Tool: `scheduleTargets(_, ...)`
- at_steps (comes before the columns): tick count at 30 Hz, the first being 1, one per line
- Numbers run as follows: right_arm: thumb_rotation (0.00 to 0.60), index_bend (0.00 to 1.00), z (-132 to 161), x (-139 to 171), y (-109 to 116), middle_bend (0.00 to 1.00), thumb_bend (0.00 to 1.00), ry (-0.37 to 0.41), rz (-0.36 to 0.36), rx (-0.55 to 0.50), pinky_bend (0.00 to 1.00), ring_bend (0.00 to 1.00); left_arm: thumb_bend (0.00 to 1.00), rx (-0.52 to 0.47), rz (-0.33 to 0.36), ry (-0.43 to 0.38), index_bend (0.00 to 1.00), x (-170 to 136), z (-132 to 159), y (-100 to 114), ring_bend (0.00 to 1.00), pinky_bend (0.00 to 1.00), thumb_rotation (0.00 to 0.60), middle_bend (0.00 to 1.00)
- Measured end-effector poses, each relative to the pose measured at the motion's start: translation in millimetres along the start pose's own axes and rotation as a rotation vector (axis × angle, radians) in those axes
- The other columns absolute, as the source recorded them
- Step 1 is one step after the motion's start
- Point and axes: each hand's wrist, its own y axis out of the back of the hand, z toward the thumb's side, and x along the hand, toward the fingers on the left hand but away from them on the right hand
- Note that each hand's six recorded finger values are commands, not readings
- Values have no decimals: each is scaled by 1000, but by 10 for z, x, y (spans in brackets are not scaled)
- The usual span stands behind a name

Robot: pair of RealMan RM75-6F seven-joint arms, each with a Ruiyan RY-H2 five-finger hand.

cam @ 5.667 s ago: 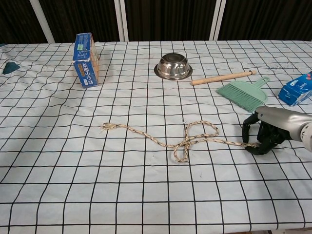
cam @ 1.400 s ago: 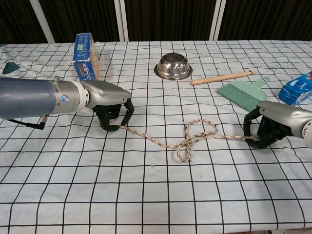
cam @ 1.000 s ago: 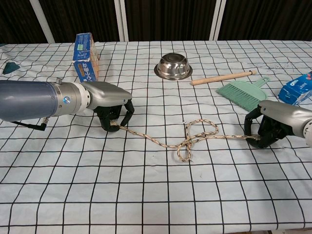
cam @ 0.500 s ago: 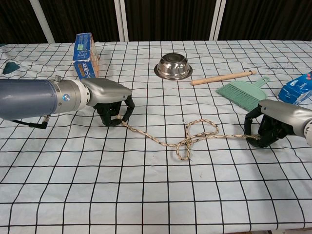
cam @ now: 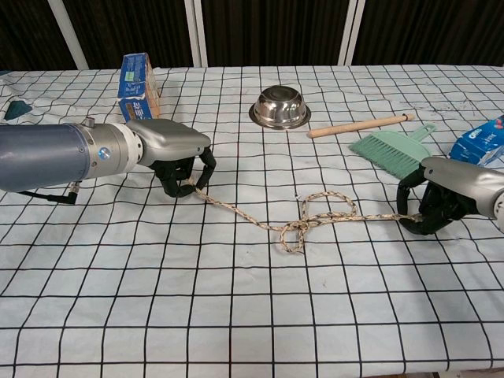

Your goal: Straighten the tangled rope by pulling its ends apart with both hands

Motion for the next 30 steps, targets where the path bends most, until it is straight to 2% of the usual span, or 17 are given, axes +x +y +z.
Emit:
scheduleTargets(15, 600, 639, -59, 24, 122, 1000, 440, -7, -20, 0, 1000, 1000, 470, 6, 19, 24, 569, -45, -122, 48, 874, 772, 600, 973)
scheduleTargets(21, 600, 642, -273, 89, 344, 1000, 440, -41, -63, 10, 1000, 1000, 471, 9, 44, 61, 572, -141, -332, 115, 875, 772, 600, 974)
scheduleTargets(30, 600, 643, -774, 309, 672, 1000, 440, -119, -116, 49, 1000, 1000, 471, 7, 66, 105, 572, -385, -661, 125, 875, 772, 600, 973)
